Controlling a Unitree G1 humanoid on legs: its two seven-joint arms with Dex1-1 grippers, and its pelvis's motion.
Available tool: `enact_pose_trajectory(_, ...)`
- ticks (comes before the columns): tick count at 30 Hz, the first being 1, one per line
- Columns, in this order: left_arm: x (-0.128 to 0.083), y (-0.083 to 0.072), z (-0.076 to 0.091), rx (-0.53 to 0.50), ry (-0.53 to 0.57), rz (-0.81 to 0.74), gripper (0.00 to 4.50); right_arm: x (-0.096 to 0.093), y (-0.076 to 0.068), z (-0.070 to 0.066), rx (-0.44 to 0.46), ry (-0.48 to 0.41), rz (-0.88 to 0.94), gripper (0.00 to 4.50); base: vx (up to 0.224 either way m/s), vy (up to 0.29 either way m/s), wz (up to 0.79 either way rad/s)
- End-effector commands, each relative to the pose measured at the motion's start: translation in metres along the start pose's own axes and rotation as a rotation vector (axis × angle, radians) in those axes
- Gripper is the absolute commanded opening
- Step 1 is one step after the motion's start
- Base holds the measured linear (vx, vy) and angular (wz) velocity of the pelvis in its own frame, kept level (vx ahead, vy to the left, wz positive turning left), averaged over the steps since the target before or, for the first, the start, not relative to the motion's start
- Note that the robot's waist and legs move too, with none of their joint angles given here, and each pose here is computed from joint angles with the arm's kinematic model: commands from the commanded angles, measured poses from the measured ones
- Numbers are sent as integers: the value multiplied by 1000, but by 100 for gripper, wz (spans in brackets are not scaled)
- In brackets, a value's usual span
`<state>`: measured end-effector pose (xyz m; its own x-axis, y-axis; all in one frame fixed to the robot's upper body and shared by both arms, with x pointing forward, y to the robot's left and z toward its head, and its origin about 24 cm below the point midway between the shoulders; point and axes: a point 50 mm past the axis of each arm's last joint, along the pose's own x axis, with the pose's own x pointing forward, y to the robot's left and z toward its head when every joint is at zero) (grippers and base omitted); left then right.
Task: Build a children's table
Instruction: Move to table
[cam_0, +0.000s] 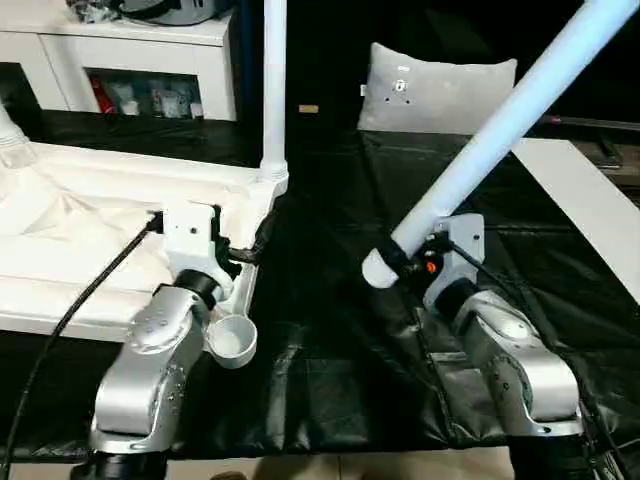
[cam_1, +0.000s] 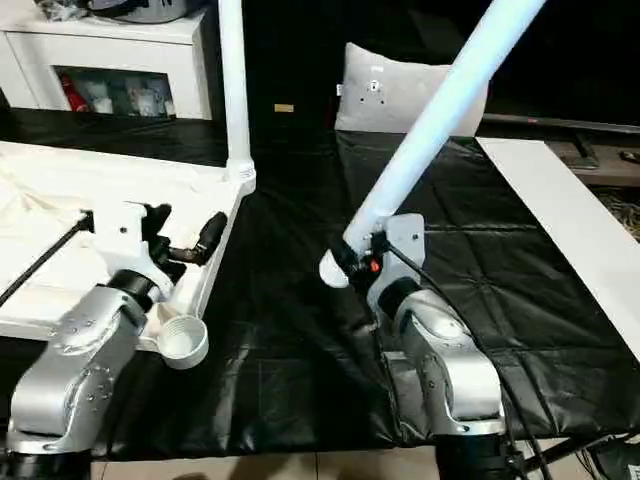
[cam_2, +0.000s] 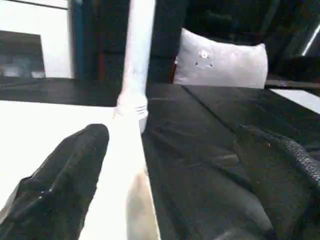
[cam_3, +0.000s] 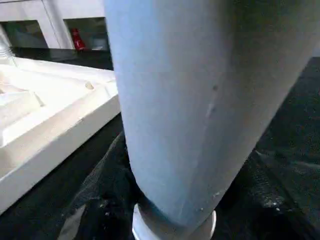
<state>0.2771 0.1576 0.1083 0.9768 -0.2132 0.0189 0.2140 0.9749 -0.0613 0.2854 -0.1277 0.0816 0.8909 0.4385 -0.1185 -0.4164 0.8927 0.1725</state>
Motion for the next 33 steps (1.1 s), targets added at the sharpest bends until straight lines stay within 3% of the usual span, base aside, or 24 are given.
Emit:
enact_pose_trajectory(1,1,2,1,-11,-6,8,450,-3,-4,-2,-20,3,-36,185,-12,9,-31)
enact_pose_trajectory(7,-2,6,0,-13,-5,25,450,-3,-8,6,18,-42,-53,185,3,66,-41)
enact_pose_trajectory(10,1,6,-1,-8,-1,49,450,-3,-11,8,-6,-52,-88,185,-4,134,-13)
enact_pose_trajectory(14,2,1,-2,-5,-7,23,450,0,-11,-1,2,8,-78,185,-21,151,10)
enact_pose_trajectory(23,6,-2,-6,14,9,31,450,4,-8,-2,-96,21,-48,185,-50,151,3)
enact_pose_trajectory(33,6,-7,-8,16,12,9,450,4,-7,-3,-79,22,-27,185,-27,39,0)
